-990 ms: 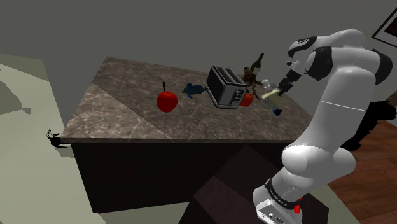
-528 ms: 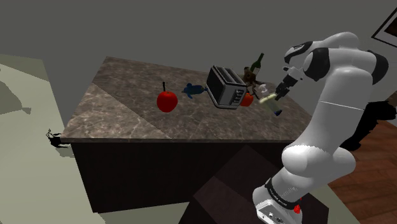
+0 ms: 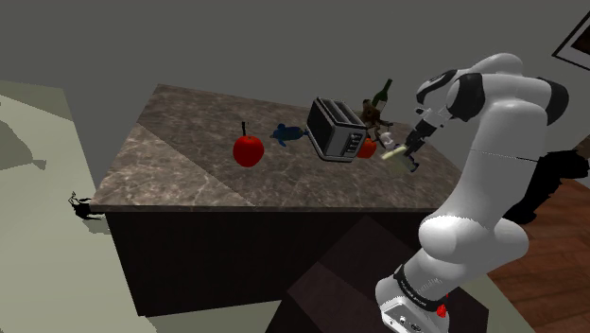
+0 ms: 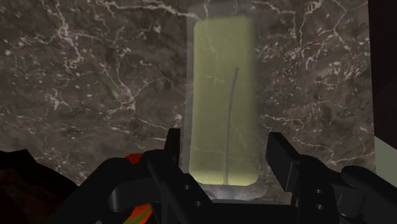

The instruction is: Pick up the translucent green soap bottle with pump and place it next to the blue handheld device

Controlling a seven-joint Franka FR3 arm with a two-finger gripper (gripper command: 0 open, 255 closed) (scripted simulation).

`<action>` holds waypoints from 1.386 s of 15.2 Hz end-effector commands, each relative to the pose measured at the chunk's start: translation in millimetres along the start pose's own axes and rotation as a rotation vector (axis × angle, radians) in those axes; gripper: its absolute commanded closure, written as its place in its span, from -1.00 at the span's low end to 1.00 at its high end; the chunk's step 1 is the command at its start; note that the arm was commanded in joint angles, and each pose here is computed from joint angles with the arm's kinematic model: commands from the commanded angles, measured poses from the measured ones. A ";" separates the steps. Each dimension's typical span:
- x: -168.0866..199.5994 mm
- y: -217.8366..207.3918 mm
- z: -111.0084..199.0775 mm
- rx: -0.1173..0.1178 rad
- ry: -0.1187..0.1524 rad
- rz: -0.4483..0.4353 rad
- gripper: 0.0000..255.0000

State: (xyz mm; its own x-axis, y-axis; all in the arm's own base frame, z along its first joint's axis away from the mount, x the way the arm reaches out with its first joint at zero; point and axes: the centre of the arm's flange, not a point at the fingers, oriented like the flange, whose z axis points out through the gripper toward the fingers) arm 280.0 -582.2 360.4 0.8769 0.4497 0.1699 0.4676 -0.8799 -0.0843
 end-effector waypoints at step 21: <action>-3.3 1.4 -25.7 0.004 -0.001 0.001 -1.00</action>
State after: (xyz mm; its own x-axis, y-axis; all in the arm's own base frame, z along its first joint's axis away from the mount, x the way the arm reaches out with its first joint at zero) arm 275.3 -589.6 373.5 0.8774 0.4491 0.1688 0.4672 -0.8798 -0.0874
